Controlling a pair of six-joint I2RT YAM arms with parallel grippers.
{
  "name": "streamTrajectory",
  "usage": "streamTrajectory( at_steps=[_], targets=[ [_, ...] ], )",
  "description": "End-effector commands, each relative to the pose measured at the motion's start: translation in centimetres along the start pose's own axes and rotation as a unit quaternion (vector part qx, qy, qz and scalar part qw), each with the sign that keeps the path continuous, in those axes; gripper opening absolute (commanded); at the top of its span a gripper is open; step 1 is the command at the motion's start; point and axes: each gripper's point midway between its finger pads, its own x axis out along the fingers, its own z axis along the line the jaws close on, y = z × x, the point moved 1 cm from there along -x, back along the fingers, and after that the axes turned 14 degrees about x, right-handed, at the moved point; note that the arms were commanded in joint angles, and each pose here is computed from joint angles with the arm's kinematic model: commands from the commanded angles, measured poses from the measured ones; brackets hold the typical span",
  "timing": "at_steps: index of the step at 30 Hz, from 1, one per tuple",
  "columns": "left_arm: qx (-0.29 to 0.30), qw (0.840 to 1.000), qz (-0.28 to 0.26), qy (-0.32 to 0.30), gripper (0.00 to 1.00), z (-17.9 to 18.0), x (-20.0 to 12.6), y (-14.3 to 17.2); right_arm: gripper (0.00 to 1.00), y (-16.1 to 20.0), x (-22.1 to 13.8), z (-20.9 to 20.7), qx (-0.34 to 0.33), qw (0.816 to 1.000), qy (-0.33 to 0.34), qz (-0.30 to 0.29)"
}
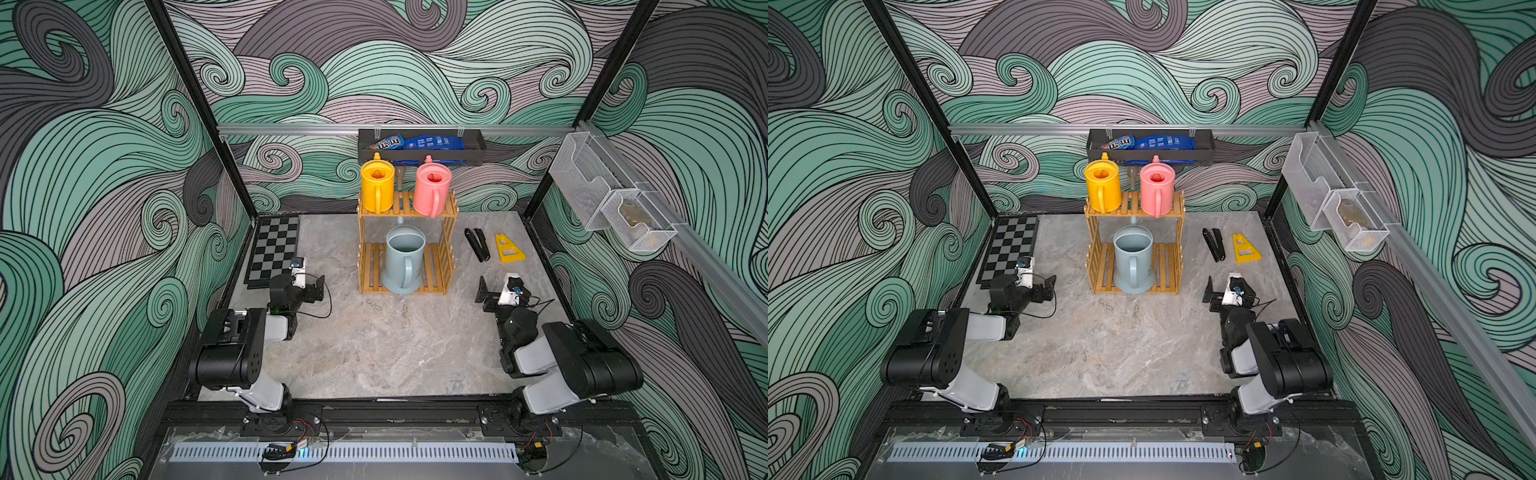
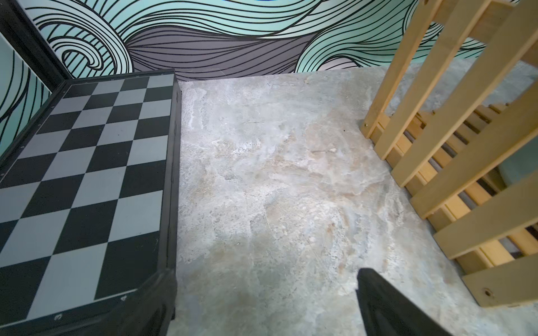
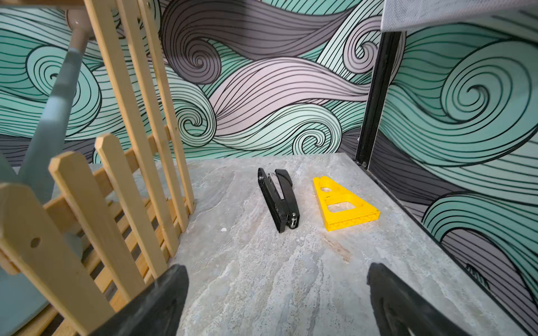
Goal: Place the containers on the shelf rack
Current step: Reset both arms
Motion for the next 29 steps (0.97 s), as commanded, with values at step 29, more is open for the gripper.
streamTrajectory(
  at_steps=[29],
  targets=[
    [0.000, 1.000, -0.015, -0.009, 0.99, 0.3, 0.2, -0.8, 0.99, -1.0, 2.6, 2.4, 0.000, 0.998, -0.068, 0.010]
  ],
)
